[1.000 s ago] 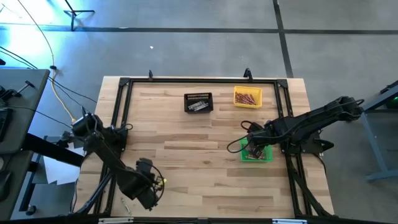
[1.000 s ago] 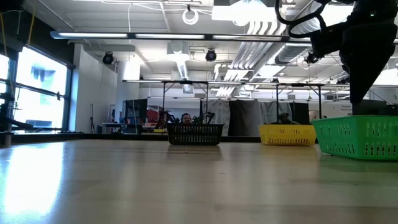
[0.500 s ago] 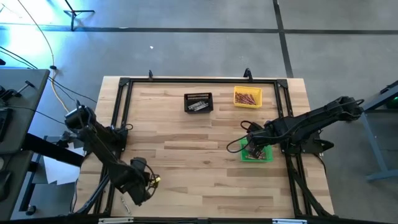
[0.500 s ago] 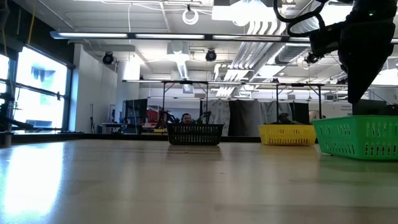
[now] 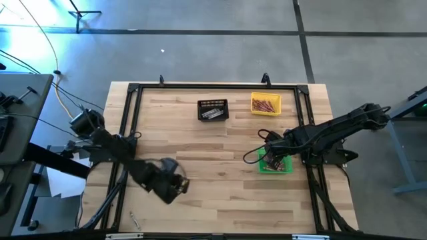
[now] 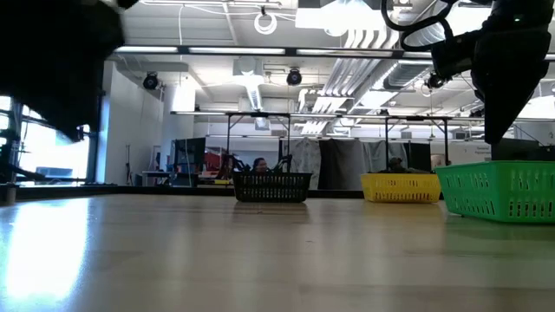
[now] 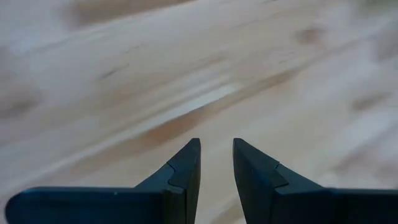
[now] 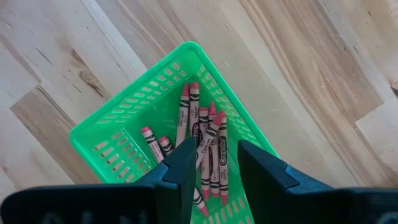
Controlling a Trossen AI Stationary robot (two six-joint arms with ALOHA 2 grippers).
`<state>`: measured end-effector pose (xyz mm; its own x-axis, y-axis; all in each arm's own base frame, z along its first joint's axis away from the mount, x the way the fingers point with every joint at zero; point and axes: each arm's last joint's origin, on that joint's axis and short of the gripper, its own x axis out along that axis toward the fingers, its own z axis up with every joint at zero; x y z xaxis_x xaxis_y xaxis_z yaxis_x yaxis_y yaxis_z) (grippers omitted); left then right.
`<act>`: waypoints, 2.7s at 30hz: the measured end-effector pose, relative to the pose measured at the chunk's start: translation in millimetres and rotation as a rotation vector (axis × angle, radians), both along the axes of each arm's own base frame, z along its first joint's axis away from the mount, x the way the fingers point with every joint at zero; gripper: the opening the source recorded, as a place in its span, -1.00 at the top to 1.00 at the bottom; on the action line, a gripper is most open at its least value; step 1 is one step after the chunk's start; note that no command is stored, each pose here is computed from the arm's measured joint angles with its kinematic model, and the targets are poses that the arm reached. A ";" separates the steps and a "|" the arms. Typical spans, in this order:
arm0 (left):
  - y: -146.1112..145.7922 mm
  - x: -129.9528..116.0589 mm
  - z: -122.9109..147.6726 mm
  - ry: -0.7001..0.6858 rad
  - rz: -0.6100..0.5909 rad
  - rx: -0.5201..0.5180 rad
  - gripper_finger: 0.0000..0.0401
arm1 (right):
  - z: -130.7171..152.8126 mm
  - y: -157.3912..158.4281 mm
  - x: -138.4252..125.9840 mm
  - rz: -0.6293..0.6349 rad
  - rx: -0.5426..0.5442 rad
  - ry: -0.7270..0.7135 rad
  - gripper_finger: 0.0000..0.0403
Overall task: Sort crayons
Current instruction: Put the gray crayon into the black basket
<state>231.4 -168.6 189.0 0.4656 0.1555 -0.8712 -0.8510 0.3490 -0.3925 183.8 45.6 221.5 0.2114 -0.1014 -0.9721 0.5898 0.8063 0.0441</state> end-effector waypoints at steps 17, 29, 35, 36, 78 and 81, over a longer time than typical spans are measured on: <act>88.6 66.9 2.5 -0.044 -0.173 0.023 0.60 | 0.0 0.0 0.0 0.000 0.000 0.000 0.47; 138.0 77.0 -1.4 -0.013 -0.111 -0.019 0.60 | 0.1 0.1 0.3 0.000 0.001 -0.004 0.47; 159.0 79.1 -1.0 -0.012 -0.131 -0.030 0.60 | 0.1 0.2 0.6 0.000 0.002 -0.007 0.47; 162.6 79.4 -1.0 -0.013 -0.145 -0.036 0.60 | 0.1 0.2 0.8 0.000 0.002 -0.008 0.47; 41.8 -15.6 -5.4 0.534 0.212 -0.167 0.60 | 0.5 0.6 2.3 0.000 0.007 -0.025 0.47; 10.4 -32.1 -6.8 0.511 0.305 -0.224 0.60 | 0.5 0.6 2.3 0.000 0.007 -0.025 0.47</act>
<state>199.4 -158.2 182.2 -0.0543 0.0039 -0.9985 -0.9984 0.0181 0.0544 186.1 46.3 222.1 0.2359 -0.0948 -0.9671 0.5884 0.8060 0.0645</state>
